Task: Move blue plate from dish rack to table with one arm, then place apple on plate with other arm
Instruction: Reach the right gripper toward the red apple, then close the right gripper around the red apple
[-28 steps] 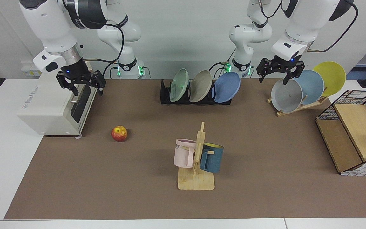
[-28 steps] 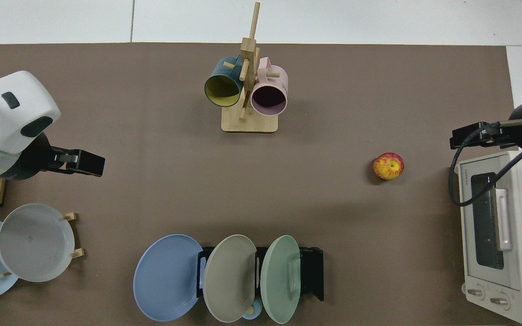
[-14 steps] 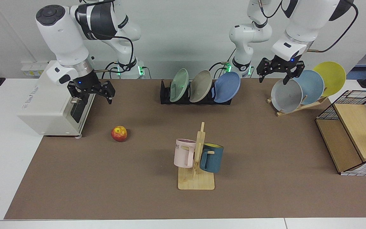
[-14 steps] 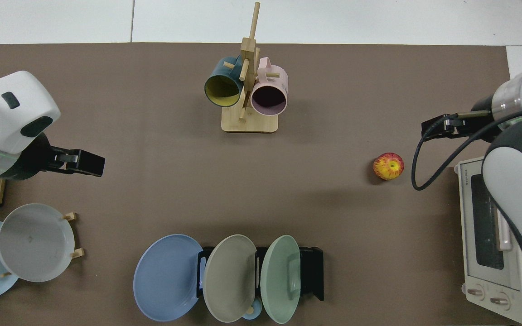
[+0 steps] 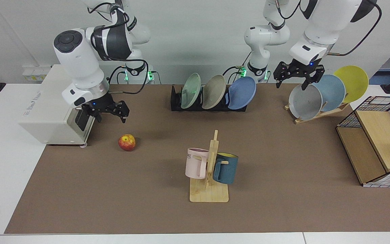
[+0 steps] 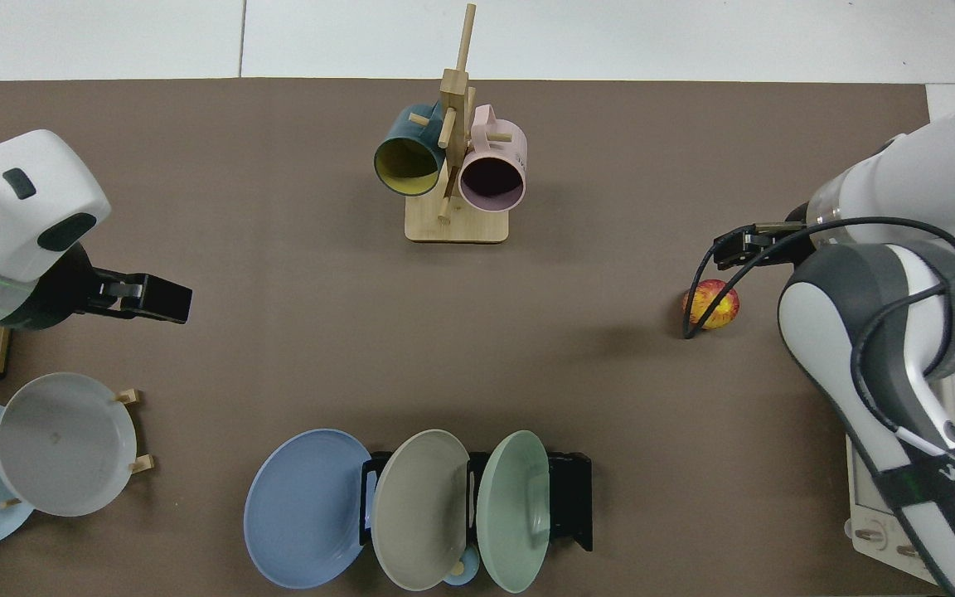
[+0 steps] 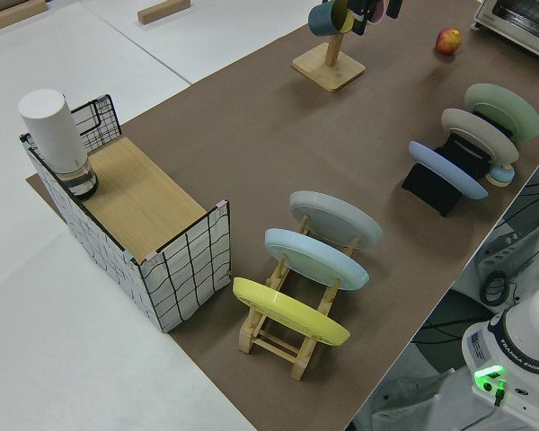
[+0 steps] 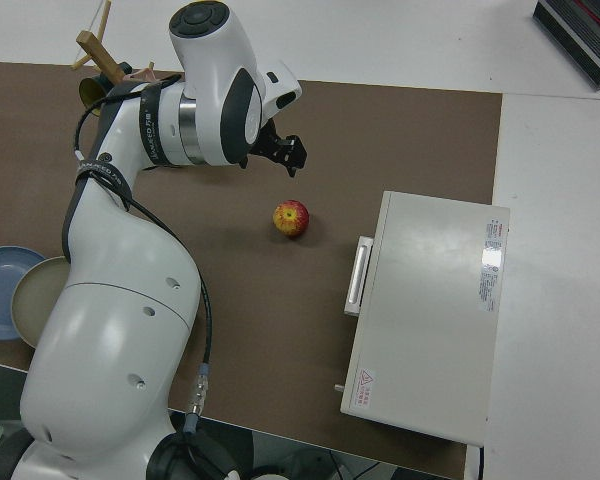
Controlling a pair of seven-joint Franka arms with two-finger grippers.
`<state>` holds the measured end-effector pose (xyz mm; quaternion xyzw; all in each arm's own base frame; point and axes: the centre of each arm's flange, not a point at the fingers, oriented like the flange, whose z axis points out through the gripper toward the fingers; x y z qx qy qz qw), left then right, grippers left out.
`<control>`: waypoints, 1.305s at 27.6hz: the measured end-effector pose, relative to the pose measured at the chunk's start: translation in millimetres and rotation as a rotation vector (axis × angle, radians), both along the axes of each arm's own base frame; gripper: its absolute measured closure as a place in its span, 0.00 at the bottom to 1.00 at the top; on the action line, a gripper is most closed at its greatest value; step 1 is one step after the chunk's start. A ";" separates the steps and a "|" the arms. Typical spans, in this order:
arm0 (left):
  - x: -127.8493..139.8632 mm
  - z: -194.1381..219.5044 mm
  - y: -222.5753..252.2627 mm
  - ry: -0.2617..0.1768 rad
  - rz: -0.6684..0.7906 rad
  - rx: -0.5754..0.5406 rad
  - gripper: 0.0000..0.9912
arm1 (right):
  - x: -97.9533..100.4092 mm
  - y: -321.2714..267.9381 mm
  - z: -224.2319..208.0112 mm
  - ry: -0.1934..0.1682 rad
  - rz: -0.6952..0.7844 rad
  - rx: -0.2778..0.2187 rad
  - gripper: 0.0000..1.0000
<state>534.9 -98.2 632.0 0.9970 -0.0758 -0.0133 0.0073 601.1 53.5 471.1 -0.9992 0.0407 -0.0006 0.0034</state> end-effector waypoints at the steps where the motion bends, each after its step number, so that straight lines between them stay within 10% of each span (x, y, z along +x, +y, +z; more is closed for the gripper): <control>1: 0.0 0.0 0.0 0.000 0.000 0.000 0.00 | -0.7 -0.3 -7.0 -0.003 -0.001 0.000 0.00; 36: 0.2 0.0 1.2 0.000 0.002 0.000 0.00 | -3.9 -4.9 -189.5 0.050 -0.014 -0.016 0.00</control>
